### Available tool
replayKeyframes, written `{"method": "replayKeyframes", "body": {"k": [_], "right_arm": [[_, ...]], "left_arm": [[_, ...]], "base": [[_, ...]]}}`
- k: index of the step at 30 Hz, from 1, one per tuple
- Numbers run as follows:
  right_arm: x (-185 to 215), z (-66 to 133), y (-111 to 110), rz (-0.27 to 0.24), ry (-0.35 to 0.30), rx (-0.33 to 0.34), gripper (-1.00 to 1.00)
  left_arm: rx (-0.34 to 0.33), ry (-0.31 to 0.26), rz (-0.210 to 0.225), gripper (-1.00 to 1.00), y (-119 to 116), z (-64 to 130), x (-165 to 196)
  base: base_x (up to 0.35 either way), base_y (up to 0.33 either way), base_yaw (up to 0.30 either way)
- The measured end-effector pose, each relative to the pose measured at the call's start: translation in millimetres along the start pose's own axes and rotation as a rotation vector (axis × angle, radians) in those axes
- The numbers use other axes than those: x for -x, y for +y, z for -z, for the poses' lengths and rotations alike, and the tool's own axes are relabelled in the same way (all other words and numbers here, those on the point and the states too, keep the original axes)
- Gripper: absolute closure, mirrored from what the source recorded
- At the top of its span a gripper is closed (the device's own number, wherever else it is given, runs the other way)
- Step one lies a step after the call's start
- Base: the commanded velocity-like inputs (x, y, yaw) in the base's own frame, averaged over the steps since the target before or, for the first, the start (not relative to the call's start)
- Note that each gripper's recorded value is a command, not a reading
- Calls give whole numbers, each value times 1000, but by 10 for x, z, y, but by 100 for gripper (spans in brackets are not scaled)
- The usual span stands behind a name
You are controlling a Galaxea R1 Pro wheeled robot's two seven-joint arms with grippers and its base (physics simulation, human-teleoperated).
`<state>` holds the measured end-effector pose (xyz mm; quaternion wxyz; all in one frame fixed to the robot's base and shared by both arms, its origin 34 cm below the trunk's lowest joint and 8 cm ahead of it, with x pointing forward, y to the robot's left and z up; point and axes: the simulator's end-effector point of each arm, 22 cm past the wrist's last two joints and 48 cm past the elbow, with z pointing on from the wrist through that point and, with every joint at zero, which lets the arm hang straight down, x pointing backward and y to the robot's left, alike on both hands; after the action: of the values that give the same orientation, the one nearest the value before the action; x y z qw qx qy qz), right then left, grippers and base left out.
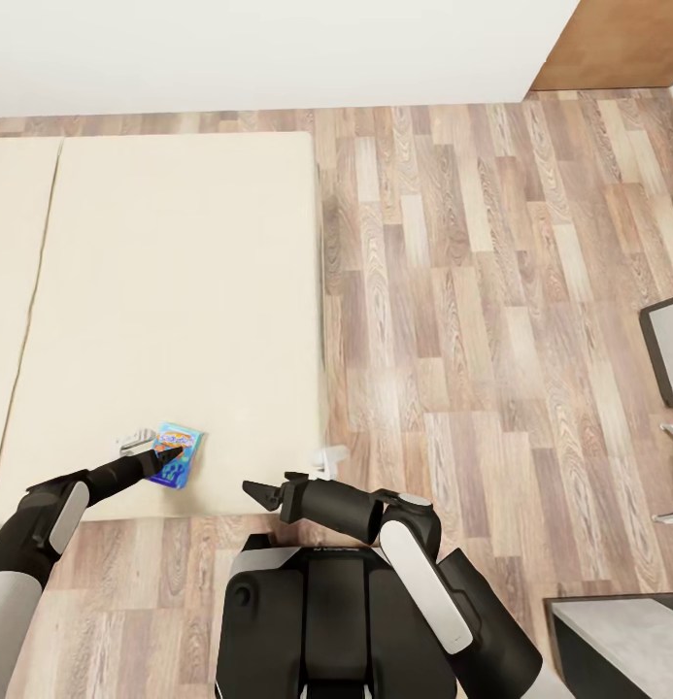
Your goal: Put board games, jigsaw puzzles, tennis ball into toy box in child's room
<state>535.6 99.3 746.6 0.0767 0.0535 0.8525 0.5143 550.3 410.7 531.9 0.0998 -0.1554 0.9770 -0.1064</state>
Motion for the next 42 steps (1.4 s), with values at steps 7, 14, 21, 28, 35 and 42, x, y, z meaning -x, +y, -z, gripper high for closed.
{"method": "replayKeyframes", "body": {"k": [7, 14, 21, 28, 35, 42], "right_arm": [[0, 0, 0, 0, 0, 0, -100], [-1, 0, 1, 0, 0, 0, -100], [1, 0, 1, 0, 0, 0, -100], [3, 1, 3, 0, -1, 0, -100], [4, 1, 4, 1, -1, 1, -100], [4, 1, 4, 1, -1, 1, -100]], "left_arm": [[-1, 0, 0, -100, -2, 1, 1], [-2, 0, 1, -100, -3, 0, 0], [-2, -1, 2, -100, -2, 2, 3], [-2, -1, 3, -100, -3, 2, 2], [-3, -1, 4, -100, -4, 2, 3], [-3, -1, 6, -100, 0, 5, 5]], "base": [[0, -23, 0], [0, -100, 0], [0, -80, 0], [0, -130, 0], [0, -57, 0], [0, -159, 0]]}}
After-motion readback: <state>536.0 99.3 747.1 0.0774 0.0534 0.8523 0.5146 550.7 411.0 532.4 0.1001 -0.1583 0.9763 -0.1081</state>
